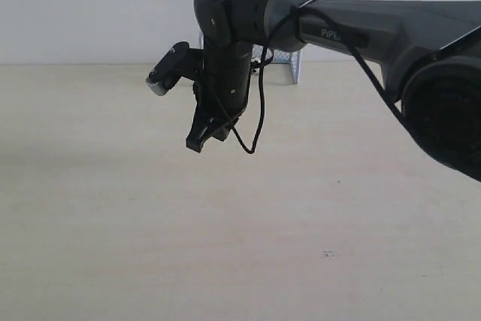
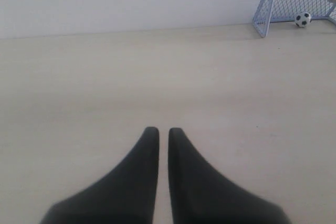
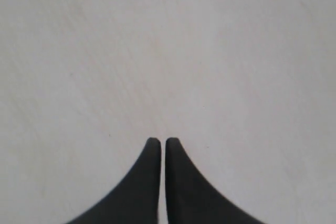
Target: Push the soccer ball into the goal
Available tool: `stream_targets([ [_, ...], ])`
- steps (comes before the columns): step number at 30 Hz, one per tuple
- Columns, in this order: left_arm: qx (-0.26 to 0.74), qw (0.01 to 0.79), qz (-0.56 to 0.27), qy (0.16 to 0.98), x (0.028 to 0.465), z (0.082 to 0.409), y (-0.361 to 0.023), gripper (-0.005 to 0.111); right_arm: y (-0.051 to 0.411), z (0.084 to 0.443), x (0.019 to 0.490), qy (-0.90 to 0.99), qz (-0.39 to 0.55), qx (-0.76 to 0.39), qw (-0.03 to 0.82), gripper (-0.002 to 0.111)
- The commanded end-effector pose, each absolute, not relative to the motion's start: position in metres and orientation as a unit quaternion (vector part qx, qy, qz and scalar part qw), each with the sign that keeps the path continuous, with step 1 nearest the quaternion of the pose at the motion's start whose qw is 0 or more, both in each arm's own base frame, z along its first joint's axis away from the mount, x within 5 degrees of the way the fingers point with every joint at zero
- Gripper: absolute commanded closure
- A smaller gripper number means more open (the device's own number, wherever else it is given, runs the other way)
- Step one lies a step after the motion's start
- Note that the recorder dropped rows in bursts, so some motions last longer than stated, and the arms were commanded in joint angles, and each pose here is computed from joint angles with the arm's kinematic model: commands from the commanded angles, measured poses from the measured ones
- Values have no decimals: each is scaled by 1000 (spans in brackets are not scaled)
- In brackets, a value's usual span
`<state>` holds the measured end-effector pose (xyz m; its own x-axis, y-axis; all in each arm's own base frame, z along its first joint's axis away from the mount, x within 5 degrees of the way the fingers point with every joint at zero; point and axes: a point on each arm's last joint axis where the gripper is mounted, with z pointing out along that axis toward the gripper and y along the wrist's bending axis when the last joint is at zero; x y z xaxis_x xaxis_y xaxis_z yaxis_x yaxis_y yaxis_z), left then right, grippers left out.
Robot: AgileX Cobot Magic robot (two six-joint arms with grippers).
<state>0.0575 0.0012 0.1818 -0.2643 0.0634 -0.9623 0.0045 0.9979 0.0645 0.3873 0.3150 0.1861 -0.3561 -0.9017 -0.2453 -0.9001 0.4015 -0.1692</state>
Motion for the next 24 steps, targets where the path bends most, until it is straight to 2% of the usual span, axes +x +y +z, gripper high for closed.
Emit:
stream_targets([
  [1, 19, 613, 16, 789, 58, 184, 1, 100, 312, 213, 381, 820, 0, -548, 163, 108],
  [24, 19, 613, 16, 789, 58, 184, 1, 100, 294, 268, 364, 828, -9, -536, 165, 108],
])
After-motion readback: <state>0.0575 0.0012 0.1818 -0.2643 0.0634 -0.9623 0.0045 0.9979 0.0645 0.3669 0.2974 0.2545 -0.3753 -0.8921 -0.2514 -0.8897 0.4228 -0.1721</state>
